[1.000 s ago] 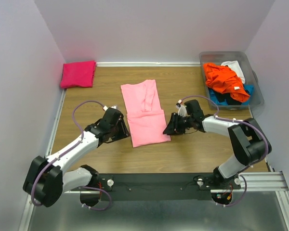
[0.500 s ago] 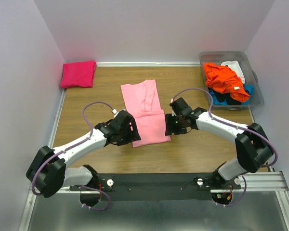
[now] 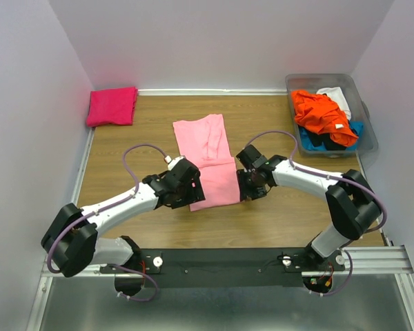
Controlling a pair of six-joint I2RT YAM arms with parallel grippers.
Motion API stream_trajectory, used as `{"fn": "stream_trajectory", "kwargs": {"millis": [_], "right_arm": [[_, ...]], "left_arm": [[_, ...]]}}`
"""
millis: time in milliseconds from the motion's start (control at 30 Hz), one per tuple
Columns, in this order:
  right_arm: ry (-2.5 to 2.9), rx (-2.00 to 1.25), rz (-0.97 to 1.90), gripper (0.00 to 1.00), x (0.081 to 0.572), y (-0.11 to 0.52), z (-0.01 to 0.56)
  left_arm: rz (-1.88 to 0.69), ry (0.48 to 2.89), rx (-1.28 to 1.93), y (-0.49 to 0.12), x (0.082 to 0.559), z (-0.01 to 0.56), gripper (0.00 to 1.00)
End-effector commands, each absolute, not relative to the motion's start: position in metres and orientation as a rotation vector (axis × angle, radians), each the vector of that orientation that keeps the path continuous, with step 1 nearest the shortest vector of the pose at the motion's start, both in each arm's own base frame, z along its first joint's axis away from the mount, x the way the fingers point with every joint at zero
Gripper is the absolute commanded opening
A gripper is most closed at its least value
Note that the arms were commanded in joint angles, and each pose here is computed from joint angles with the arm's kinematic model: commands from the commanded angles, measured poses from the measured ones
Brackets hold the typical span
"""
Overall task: Fold and stack the t-shirts
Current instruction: Fold the tshirt
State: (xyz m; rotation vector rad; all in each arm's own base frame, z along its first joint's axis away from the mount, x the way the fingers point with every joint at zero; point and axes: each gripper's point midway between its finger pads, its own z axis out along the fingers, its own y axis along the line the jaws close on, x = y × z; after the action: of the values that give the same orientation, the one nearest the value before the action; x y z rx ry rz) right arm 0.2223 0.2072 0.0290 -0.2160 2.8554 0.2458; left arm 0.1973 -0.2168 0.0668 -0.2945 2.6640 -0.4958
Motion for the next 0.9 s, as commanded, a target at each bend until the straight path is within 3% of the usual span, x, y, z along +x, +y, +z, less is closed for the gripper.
{"fn": "stream_trajectory", "kwargs": {"millis": [0, 633, 833, 867], "right_arm": [[2.838, -0.205, 0.219, 0.55, 0.230, 0.215, 0.032], [2.892, -0.263, 0.017, 0.49, 0.216, 0.211, -0.010], [2.918, -0.294, -0.033, 0.28, 0.206, 0.205, -0.021], [2.923, -0.300, -0.025, 0.20, 0.205, 0.207, -0.021]], "left_arm": [[-0.433, 2.642, -0.319, -0.213, 0.203, 0.066, 0.81], [-0.360, 2.659, -0.302, -0.209, 0.203, 0.060, 0.81], [-0.344, 2.665, -0.303, -0.207, 0.202, 0.058, 0.81], [-0.346, 2.665, -0.303, -0.207, 0.202, 0.059, 0.81]]}}
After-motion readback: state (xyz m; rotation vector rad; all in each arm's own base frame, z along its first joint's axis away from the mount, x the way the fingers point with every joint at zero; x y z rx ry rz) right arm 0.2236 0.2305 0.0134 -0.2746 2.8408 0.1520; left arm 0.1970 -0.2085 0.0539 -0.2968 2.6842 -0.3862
